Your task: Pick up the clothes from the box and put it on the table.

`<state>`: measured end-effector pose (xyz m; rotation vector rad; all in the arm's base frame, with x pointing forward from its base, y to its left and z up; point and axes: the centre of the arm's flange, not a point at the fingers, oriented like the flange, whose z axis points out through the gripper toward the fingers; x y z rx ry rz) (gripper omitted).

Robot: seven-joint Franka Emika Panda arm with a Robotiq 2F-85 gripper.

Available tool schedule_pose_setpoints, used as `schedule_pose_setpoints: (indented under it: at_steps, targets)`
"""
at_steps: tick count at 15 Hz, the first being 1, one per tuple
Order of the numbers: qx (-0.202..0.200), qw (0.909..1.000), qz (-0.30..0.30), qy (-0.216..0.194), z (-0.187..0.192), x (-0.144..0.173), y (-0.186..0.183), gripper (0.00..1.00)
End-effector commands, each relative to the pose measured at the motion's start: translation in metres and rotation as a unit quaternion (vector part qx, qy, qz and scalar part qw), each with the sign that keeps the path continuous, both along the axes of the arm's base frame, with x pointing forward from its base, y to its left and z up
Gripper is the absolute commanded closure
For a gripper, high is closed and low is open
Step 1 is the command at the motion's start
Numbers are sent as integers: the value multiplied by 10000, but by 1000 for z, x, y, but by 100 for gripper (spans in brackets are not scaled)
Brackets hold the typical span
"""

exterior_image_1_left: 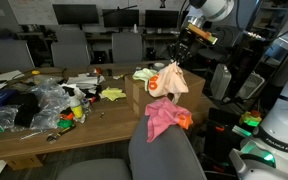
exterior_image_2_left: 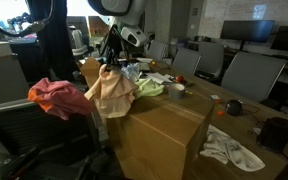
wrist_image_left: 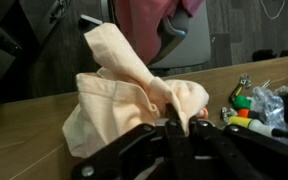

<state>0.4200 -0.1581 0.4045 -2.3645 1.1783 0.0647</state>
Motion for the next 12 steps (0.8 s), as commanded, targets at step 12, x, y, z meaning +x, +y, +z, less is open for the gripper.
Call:
schedule_pose_setpoints:
  at_steps: [12]
  targets:
    - [-427, 9771, 2084, -85, 141, -82, 71, 98]
